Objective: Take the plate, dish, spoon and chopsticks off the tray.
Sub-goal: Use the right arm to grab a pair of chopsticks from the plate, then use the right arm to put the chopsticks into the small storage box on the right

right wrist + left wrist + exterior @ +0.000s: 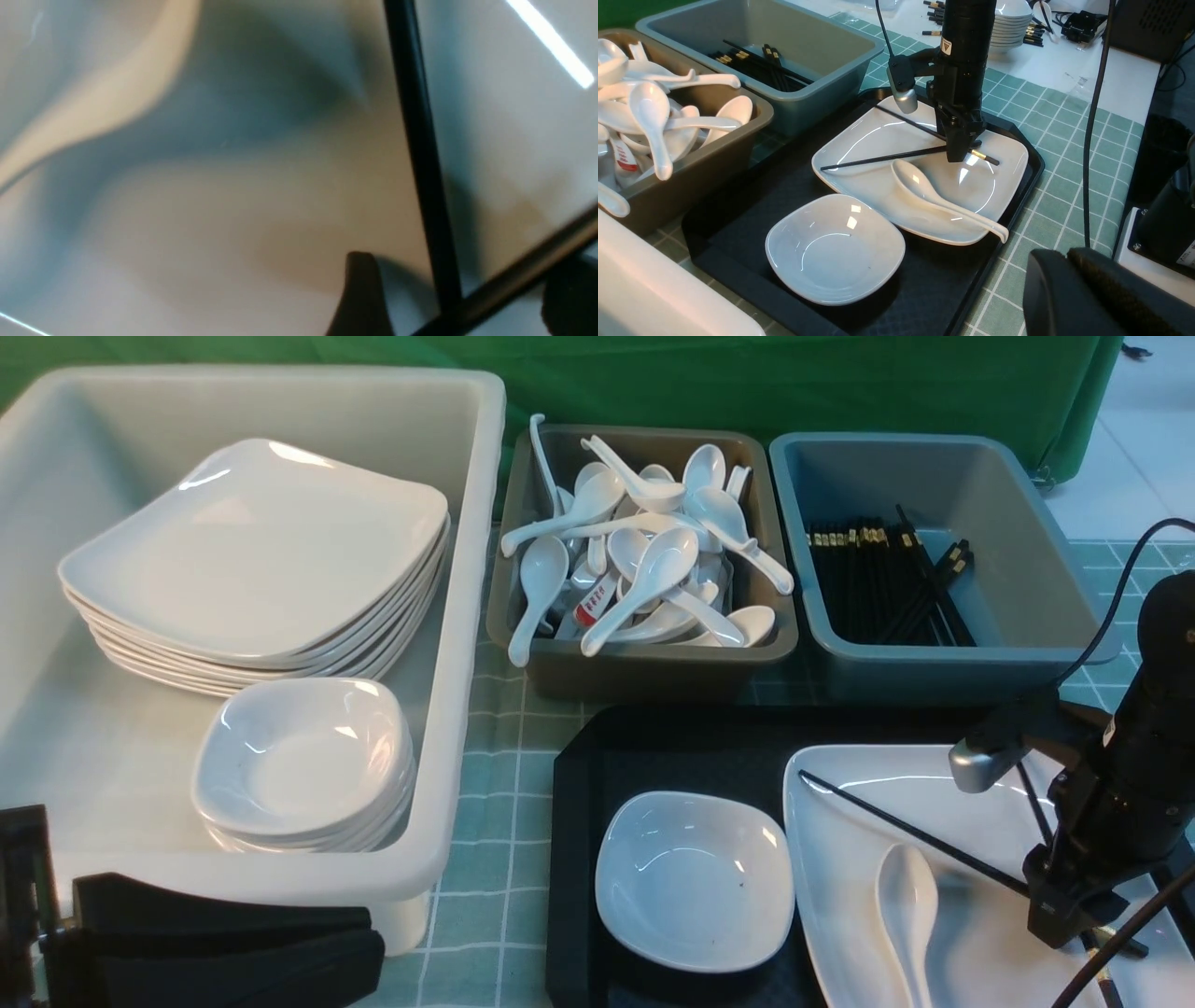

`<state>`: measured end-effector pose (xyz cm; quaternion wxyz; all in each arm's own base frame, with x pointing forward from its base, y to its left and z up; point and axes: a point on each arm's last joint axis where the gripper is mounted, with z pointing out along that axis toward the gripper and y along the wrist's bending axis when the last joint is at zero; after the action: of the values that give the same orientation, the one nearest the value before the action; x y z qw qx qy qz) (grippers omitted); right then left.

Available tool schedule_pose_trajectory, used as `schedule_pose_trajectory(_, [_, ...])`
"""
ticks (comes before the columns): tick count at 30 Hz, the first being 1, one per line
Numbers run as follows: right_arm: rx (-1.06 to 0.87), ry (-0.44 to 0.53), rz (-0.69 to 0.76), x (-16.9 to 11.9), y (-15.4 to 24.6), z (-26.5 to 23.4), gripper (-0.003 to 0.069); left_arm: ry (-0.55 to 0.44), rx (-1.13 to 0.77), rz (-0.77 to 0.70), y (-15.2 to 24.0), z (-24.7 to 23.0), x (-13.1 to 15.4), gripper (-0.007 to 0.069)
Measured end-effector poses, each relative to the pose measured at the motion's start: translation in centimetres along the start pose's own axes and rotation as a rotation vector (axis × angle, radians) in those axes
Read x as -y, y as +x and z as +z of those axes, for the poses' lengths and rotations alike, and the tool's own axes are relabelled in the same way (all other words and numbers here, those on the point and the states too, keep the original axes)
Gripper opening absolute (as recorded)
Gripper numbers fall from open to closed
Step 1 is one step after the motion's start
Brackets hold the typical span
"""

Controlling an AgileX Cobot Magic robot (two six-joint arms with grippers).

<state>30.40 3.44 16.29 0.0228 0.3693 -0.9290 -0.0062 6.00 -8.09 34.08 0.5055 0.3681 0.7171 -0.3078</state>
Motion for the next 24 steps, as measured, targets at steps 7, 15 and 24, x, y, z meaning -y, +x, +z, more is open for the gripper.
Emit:
schedule_pose_trajectory(7, [0.002,0.001,-0.003,0.0,0.0,0.0,0.0388,0.0,0.0,0.003,0.0,0.0,0.0,0.0018])
schedule_pose_trajectory(15, [0.0,-0.02,-0.032,-0.5,0.4,0.4,0.0127,0.0,0.0,0.007,0.0,0.0,0.0,0.0018])
schedule_pose_trajectory(24, [-0.01,-0.033,-0.189,-3.2,0.2,-1.5,0.0082,0.0,0.0,0.029,0.0,0.0,0.0,0.0018])
